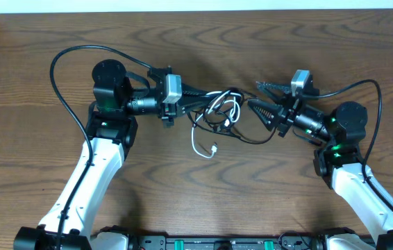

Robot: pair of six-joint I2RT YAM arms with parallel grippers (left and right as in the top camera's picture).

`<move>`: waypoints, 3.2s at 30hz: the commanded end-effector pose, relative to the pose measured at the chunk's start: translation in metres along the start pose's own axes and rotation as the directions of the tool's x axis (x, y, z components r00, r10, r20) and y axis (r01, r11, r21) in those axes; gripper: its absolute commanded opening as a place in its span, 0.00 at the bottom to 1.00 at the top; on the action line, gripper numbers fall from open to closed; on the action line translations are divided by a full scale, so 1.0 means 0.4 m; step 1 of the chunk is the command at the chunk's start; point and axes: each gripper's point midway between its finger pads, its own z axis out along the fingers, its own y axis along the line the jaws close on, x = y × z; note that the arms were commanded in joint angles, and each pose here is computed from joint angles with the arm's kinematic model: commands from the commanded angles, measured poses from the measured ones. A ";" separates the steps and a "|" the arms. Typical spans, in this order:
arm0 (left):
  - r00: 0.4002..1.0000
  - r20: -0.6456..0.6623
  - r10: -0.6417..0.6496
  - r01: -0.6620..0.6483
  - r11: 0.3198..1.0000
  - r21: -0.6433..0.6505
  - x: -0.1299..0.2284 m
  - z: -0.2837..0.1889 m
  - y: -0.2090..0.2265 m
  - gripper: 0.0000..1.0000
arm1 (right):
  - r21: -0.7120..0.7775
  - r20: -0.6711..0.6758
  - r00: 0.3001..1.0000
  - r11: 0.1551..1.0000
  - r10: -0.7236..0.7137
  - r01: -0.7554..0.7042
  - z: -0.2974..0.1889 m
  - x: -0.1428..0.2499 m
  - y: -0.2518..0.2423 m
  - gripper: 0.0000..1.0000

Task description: Untangle cables

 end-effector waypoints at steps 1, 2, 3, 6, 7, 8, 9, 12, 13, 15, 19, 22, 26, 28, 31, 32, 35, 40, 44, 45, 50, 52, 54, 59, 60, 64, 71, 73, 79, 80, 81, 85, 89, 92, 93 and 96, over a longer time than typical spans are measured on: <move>0.999 0.018 0.042 -0.043 0.998 0.053 -0.032 -0.003 -0.022 0.08 | -0.044 -0.006 0.998 0.997 -0.067 0.066 -0.002 -0.004 0.020 0.56; 0.999 0.018 0.042 -0.043 0.998 0.053 -0.032 -0.003 -0.022 0.08 | -0.046 -0.007 0.998 0.997 -0.066 0.066 -0.002 -0.003 0.021 0.56; 0.999 0.018 0.042 -0.043 0.998 0.053 -0.032 -0.003 -0.022 0.08 | -0.055 -0.008 0.998 0.996 -0.067 0.067 -0.002 -0.002 0.024 0.56; 0.999 0.019 0.042 -0.043 0.997 0.061 -0.033 -0.003 -0.025 0.08 | -0.103 -0.010 0.996 0.991 -0.085 0.084 -0.003 -0.003 0.047 0.56; 0.998 0.023 0.053 -0.054 0.995 0.079 -0.034 -0.004 -0.033 0.08 | -0.111 -0.005 0.996 0.989 -0.094 0.093 -0.004 -0.006 0.051 0.56; 0.997 0.031 0.073 -0.076 0.991 0.109 -0.035 -0.005 -0.046 0.08 | -0.113 0.001 0.995 0.988 -0.103 0.102 -0.004 -0.010 0.052 0.56; 0.996 0.037 0.086 -0.090 0.988 0.127 -0.036 -0.006 -0.054 0.08 | -0.115 0.007 0.994 0.987 -0.111 0.111 -0.004 -0.014 0.054 0.56; 0.995 0.039 0.093 -0.097 0.986 0.132 -0.036 -0.007 -0.056 0.08 | -0.145 0.034 0.987 0.976 -0.158 0.161 -0.006 -0.032 0.074 0.56; 0.995 0.039 0.093 -0.097 0.986 0.132 -0.035 -0.006 -0.056 0.08 | -0.162 0.054 0.982 0.969 -0.179 0.186 -0.009 -0.044 0.086 0.57; 0.995 0.038 0.089 -0.093 0.987 0.132 -0.033 -0.006 -0.054 0.08 | -0.165 0.075 0.978 0.965 -0.195 0.205 -0.010 -0.059 0.093 0.58; 0.996 0.037 0.081 -0.085 0.987 0.137 -0.027 -0.002 -0.053 0.08 | -0.162 0.106 0.968 0.957 -0.226 0.241 -0.013 -0.078 0.100 0.59; 0.996 0.040 0.081 -0.086 0.984 0.154 -0.028 0.009 -0.063 0.08 | -0.154 0.110 0.967 0.958 -0.228 0.243 -0.012 -0.080 0.097 0.61; 0.996 0.044 0.080 -0.086 0.980 0.178 -0.029 0.027 -0.078 0.08 | -0.160 0.113 0.967 0.957 -0.227 0.243 -0.007 -0.080 0.105 0.61; 0.996 0.043 0.075 -0.082 0.980 0.181 -0.026 0.029 -0.077 0.08 | -0.162 0.123 0.964 0.954 -0.236 0.254 -0.004 -0.084 0.111 0.61; 0.997 0.041 0.067 -0.074 0.981 0.182 -0.020 0.030 -0.074 0.08 | -0.158 0.138 0.960 0.952 -0.242 0.263 -0.004 -0.094 0.114 0.61; 0.997 0.041 0.066 -0.072 0.981 0.182 -0.019 0.030 -0.073 0.08 | -0.152 0.142 0.961 0.954 -0.237 0.257 -0.004 -0.097 0.113 0.60; 0.998 0.039 0.055 -0.061 0.981 0.182 -0.011 0.031 -0.069 0.08 | -0.148 0.155 0.956 0.951 -0.249 0.272 -0.005 -0.105 0.115 0.60; 0.998 0.038 0.054 -0.060 0.981 0.183 -0.010 0.031 -0.068 0.08 | -0.148 0.159 0.954 0.950 -0.253 0.276 -0.004 -0.107 0.117 0.58; 0.998 0.040 0.055 -0.061 0.979 0.194 -0.011 0.039 -0.076 0.08 | -0.166 0.153 0.958 0.950 -0.241 0.265 0.006 -0.099 0.130 0.56; 0.998 0.041 0.055 -0.062 0.978 0.199 -0.011 0.042 -0.079 0.08 | -0.169 0.150 0.959 0.949 -0.242 0.266 0.008 -0.096 0.132 0.56; 0.997 0.048 0.062 -0.071 0.971 0.230 -0.015 0.062 -0.098 0.08 | -0.164 0.133 0.966 0.956 -0.222 0.242 0.017 -0.083 0.127 0.53; 0.997 0.050 0.066 -0.076 0.969 0.236 -0.016 0.066 -0.102 0.08 | -0.165 0.133 0.966 0.956 -0.222 0.243 0.017 -0.084 0.128 0.36; 0.996 0.050 0.068 -0.078 0.969 0.233 -0.016 0.066 -0.101 0.08 | -0.165 0.133 0.966 0.956 -0.221 0.242 0.017 -0.083 0.127 0.22; 0.997 0.048 0.068 -0.077 0.971 0.225 -0.016 0.067 -0.097 0.08 | -0.202 0.126 0.968 0.949 -0.219 0.241 0.025 -0.074 0.151 0.24; 0.996 0.048 0.069 -0.078 0.971 0.225 -0.016 0.067 -0.097 0.08 | -0.210 0.125 0.968 0.948 -0.218 0.241 0.026 -0.072 0.156 0.27; 0.996 0.048 0.069 -0.078 0.971 0.225 -0.016 0.067 -0.098 0.08 | -0.241 0.095 0.976 0.946 -0.197 0.215 0.041 -0.048 0.173 0.31; 0.997 0.048 0.068 -0.077 0.971 0.225 -0.016 0.067 -0.097 0.08 | -0.315 0.061 0.979 0.927 -0.192 0.201 0.035 -0.024 0.202 0.34; 0.997 0.048 0.068 -0.077 0.971 0.225 -0.016 0.067 -0.097 0.08 | -0.330 0.058 0.979 0.922 -0.195 0.203 0.033 -0.022 0.208 0.35; 0.997 0.044 0.069 -0.077 0.975 0.210 -0.015 0.069 -0.091 0.08 | -0.372 0.047 0.979 0.906 -0.197 0.201 0.033 -0.011 0.230 0.36; 0.997 0.045 0.069 -0.077 0.974 0.211 -0.015 0.069 -0.091 0.08 | -0.373 0.047 0.979 0.906 -0.198 0.201 0.034 -0.011 0.231 0.36; 0.997 0.044 0.068 -0.076 0.975 0.211 -0.015 0.069 -0.091 0.08 | -0.373 0.048 0.979 0.906 -0.199 0.203 0.034 -0.012 0.231 0.36; 0.997 0.044 0.068 -0.076 0.975 0.211 -0.015 0.069 -0.091 0.08 | -0.378 0.064 0.975 0.899 -0.213 0.221 0.034 -0.017 0.239 0.35; 0.997 0.044 0.068 -0.076 0.975 0.210 -0.015 0.069 -0.091 0.07 | -0.384 0.070 0.971 0.892 -0.227 0.236 0.036 -0.016 0.245 0.24; 0.997 0.042 0.068 -0.075 0.976 0.203 -0.014 0.069 -0.088 0.08 | -0.384 0.070 0.971 0.893 -0.227 0.236 0.036 -0.016 0.245 0.01; 0.997 0.042 0.069 -0.076 0.977 0.199 -0.014 0.070 -0.086 0.08 | -0.384 0.070 0.971 0.893 -0.227 0.236 0.036 -0.016 0.245 0.01; 0.997 0.040 0.069 -0.075 0.979 0.191 -0.013 0.070 -0.083 0.08 | -0.377 0.073 0.971 0.896 -0.226 0.237 0.038 -0.018 0.242 0.01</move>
